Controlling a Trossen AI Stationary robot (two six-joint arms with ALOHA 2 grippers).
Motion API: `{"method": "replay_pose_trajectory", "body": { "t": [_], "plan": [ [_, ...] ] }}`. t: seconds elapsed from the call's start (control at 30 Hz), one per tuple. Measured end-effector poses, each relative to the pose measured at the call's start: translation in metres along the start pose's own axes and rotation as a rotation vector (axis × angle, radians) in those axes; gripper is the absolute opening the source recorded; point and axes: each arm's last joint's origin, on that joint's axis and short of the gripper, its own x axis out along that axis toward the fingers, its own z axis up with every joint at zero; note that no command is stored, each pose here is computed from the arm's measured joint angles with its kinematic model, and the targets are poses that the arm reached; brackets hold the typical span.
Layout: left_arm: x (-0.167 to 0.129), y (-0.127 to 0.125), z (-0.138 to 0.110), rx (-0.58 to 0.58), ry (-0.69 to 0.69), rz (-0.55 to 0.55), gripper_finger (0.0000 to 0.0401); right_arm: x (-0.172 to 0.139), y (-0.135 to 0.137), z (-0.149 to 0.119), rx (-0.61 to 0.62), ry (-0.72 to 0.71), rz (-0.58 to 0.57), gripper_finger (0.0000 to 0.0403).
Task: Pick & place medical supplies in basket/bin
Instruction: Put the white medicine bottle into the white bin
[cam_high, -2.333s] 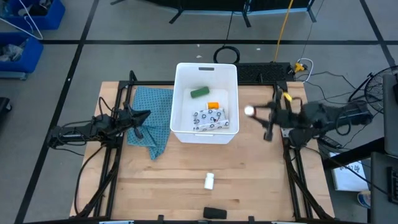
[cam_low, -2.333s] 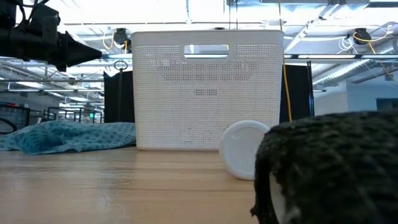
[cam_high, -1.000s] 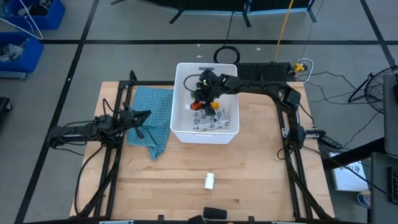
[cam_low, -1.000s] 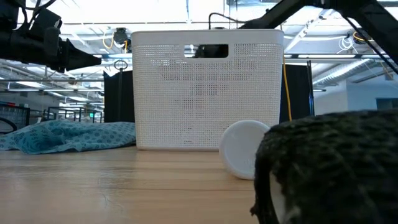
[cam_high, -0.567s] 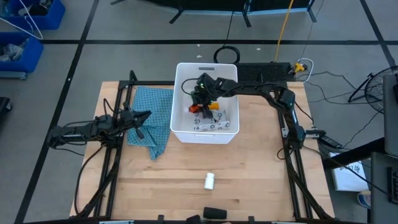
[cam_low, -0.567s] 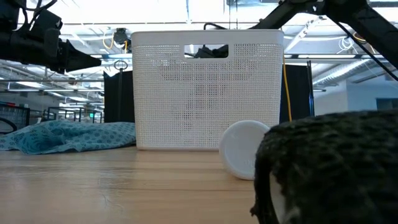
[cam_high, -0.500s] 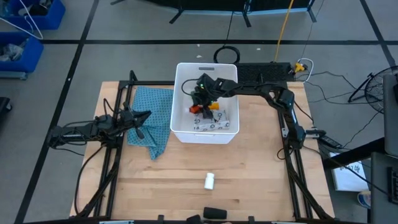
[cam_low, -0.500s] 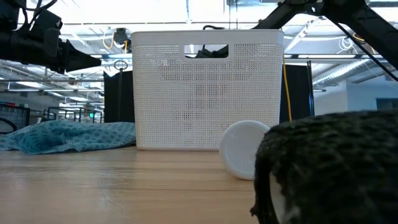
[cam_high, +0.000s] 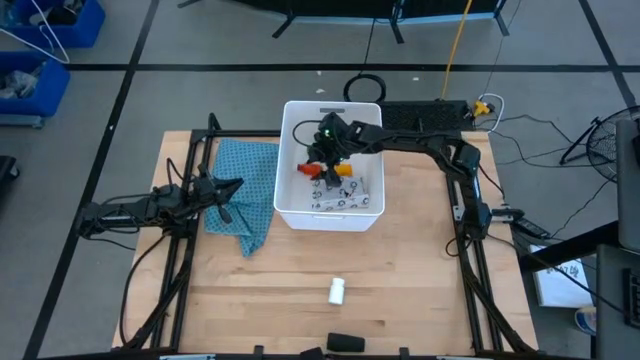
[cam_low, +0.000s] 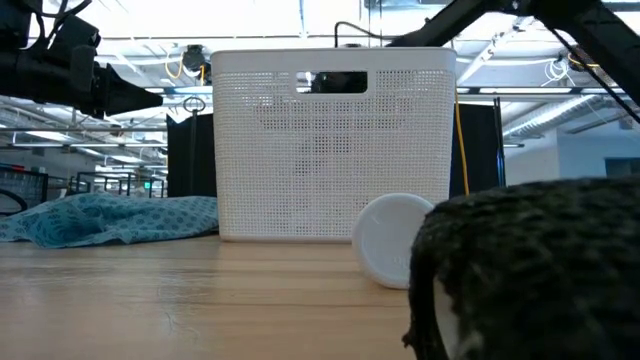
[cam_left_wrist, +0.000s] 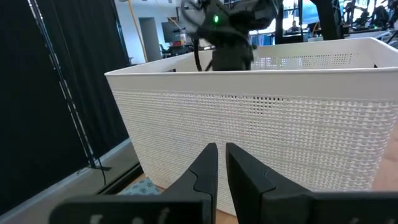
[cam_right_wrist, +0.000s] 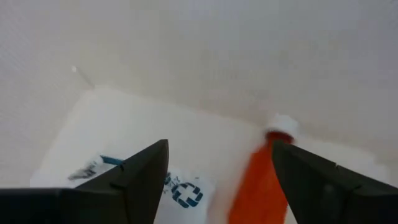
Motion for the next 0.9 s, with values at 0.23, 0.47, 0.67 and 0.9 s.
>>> {"method": "replay_pose_trajectory", "body": {
  "t": [0.23, 0.47, 0.67, 0.9],
  "plan": [
    [0.000, 0.000, -0.001, 0.004, 0.009, -0.001, 0.0037, -0.096, 0.030, 0.059, -0.091, -0.211, -0.015, 0.0254],
    [0.000, 0.000, -0.003, -0.004, 0.028, -0.002, 0.0037, -0.213, 0.098, 0.084, -0.239, -0.490, -0.032, 0.0129],
    [0.000, 0.000, -0.003, -0.032, 0.028, -0.002, 0.0037, -0.255, 0.152, 0.042, -0.280, -0.608, -0.028, 0.0012],
    [0.000, 0.000, -0.003, -0.027, 0.027, -0.001, 0.0037, -0.226, 0.187, -0.053, -0.176, -0.698, 0.040, 0.0002]
  ]
}}
